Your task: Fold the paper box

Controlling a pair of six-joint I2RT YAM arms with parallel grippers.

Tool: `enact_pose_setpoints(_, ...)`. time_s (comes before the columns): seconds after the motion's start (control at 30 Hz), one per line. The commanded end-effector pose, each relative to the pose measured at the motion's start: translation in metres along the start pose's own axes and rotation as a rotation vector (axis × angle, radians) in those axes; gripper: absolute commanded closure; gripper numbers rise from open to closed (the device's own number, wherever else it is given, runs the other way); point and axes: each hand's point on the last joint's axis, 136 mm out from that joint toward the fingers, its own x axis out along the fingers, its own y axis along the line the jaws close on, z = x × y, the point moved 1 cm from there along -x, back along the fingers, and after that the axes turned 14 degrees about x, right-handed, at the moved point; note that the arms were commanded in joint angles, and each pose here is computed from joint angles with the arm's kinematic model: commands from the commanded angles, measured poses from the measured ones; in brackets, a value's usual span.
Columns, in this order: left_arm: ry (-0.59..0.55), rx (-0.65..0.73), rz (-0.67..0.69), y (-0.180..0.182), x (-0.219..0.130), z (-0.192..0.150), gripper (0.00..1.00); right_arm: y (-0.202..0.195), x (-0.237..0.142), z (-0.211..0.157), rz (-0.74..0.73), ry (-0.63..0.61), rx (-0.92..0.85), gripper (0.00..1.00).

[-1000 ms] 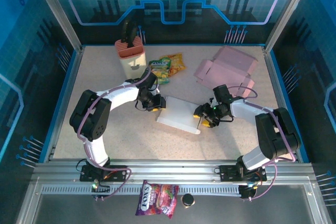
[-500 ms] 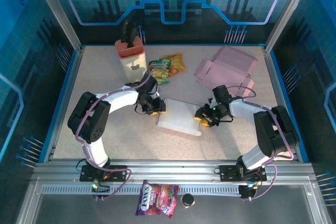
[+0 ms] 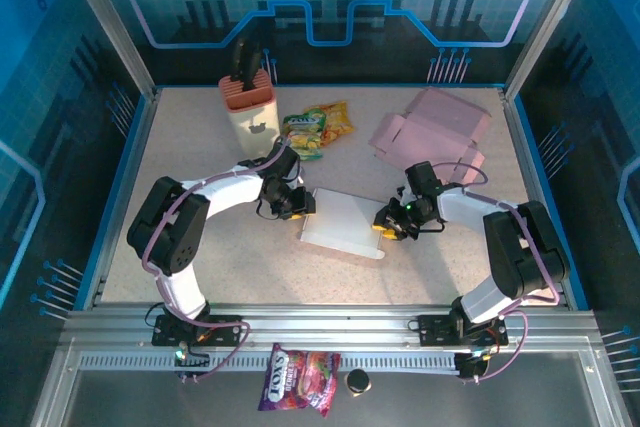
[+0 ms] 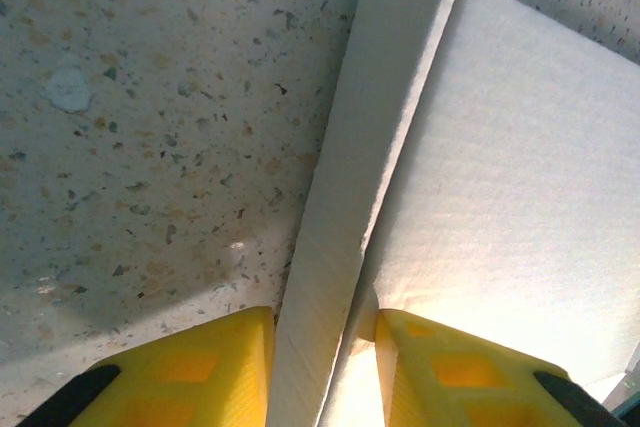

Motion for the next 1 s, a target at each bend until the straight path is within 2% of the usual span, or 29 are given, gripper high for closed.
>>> enact_pose_setpoints(0.0, 0.026, -0.014, -0.009, -0.003, 0.0, -0.013, 0.68, -0.016, 0.001, 0.001, -0.071, -0.001, 0.026, 0.75)
enact_pose_setpoints(0.23, 0.021, -0.017, -0.021, -0.005, -0.001, -0.012, 0.72, -0.013, -0.001, 0.002, -0.073, -0.007, 0.015, 0.79)
enact_pose_setpoints(0.4, 0.024, -0.021, -0.034, -0.007, -0.001, -0.013, 0.81, -0.013, -0.003, 0.0, -0.078, -0.006, 0.006, 0.83)
enact_pose_setpoints(0.57, 0.021, -0.036, -0.028, -0.004, -0.003, -0.018, 0.84, -0.01, -0.009, 0.001, -0.085, -0.024, -0.013, 0.84)
enact_pose_setpoints(0.67, 0.012, -0.043, -0.033, -0.003, -0.003, -0.023, 0.85, -0.005, -0.016, 0.002, -0.073, -0.046, -0.045, 0.75)
enact_pose_setpoints(0.87, -0.015, -0.069, -0.07, -0.002, -0.004, -0.032, 0.88, 0.016, -0.032, 0.005, 0.029, -0.092, -0.152, 0.37)
enact_pose_setpoints(0.97, -0.03, -0.101, -0.092, 0.002, -0.002, -0.034, 0.89, 0.022, -0.037, 0.009, 0.084, -0.082, -0.182, 0.29)
